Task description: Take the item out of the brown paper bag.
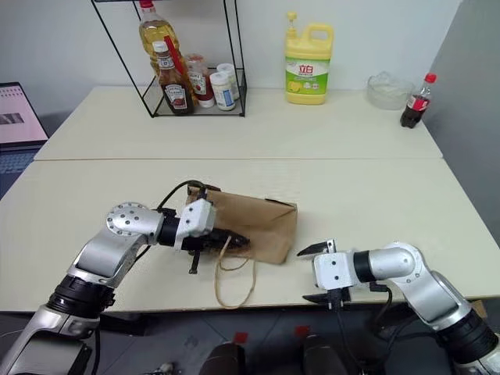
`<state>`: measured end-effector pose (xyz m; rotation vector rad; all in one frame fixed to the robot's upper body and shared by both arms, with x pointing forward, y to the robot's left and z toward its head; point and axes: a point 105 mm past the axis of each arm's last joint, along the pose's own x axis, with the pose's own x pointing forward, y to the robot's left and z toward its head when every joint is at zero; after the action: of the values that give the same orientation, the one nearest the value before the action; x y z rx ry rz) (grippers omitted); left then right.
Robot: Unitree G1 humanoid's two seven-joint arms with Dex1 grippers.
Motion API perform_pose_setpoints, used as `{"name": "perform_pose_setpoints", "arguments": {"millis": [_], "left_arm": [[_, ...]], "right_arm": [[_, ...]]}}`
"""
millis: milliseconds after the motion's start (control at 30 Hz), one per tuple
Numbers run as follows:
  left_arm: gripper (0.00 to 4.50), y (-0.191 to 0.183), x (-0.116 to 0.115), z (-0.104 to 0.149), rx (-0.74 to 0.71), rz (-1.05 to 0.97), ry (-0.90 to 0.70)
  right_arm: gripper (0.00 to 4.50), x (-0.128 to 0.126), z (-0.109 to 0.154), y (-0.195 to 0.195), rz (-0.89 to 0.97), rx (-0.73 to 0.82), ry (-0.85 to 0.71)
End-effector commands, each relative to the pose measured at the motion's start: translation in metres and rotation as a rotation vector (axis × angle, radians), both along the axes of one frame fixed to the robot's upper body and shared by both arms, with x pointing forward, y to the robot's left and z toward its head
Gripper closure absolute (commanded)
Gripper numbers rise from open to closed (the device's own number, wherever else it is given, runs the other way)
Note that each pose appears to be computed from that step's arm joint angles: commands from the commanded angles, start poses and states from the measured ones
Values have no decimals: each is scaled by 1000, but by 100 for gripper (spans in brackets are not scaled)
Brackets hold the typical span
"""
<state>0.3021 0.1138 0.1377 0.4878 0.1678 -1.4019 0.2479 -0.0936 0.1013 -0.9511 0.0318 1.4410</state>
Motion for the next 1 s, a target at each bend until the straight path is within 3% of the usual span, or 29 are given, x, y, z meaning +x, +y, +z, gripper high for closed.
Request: {"name": "perform_pose_setpoints", "arguments": {"millis": [33,367,567,733,833,1000], "left_arm": [[448,-6,12,27,-99,94,3],[448,-14,41,46,-221,298,116],[448,-16,41,45,-217,298,121],[448,-17,41,45,-219,297,119],[450,-17,42,46,-223,301,117],[450,-18,42,48,-231,308,114]], "right_arm": [[0,1,7,16,77,34,-131],[0,14,2,50,270,110,-548],[0,18,7,75,291,215,-634],[0,16,1,89,299,258,-594],[63,18,1,91,291,267,-581],[235,20,3,92,259,298,-546]]}}
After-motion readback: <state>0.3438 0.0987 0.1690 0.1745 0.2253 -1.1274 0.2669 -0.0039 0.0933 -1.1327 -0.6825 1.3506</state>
